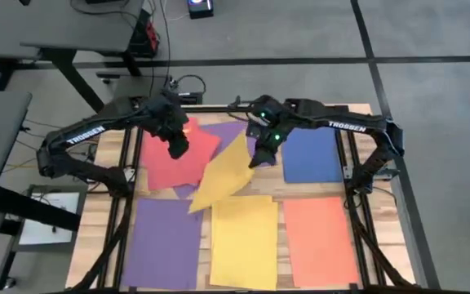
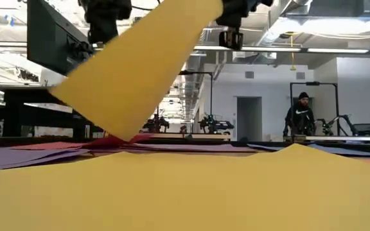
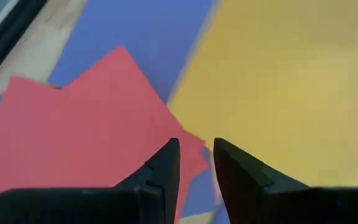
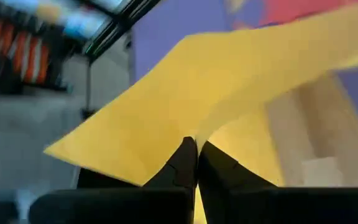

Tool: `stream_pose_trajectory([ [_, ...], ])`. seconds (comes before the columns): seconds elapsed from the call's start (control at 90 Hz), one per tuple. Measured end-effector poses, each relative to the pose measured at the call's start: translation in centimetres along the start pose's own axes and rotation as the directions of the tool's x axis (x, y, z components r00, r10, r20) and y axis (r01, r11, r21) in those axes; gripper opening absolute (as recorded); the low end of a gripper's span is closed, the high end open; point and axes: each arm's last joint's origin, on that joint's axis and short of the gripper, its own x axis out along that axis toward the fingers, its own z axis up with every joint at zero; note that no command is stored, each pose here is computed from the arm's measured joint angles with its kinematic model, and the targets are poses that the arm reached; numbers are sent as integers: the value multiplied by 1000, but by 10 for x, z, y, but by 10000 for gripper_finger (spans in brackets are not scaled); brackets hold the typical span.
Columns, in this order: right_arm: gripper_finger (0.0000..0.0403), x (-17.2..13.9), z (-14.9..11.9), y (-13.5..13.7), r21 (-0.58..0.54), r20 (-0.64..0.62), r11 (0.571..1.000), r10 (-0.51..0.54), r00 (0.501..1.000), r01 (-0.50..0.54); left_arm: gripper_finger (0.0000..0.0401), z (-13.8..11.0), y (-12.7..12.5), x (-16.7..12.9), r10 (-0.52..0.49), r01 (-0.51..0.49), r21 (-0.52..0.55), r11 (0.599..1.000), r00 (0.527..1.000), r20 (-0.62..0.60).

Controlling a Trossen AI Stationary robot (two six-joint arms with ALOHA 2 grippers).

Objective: Organize paper
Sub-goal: Stack the yellow paper on top of the yellow paper

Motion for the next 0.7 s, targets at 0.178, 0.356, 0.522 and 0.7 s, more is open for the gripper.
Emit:
stream_pose_trajectory([
  [0.178,0,12,-22,15,-232,-187,964,89,978,-132,82,4,-12,-24,-38,40,-27,999,998,55],
  [0.356,0,23,-39,22,-348,-334,920,60,941,-183,82,0,-18,-35,-59,63,-72,995,996,65],
  [0.522,0,48,-35,10,-410,-357,900,-8,934,-149,82,-1,-23,-33,-68,72,-96,993,997,45],
  [0.7,0,85,-36,-9,-330,-430,932,-6,903,-151,82,0,-26,-29,-73,75,-50,996,997,29],
])
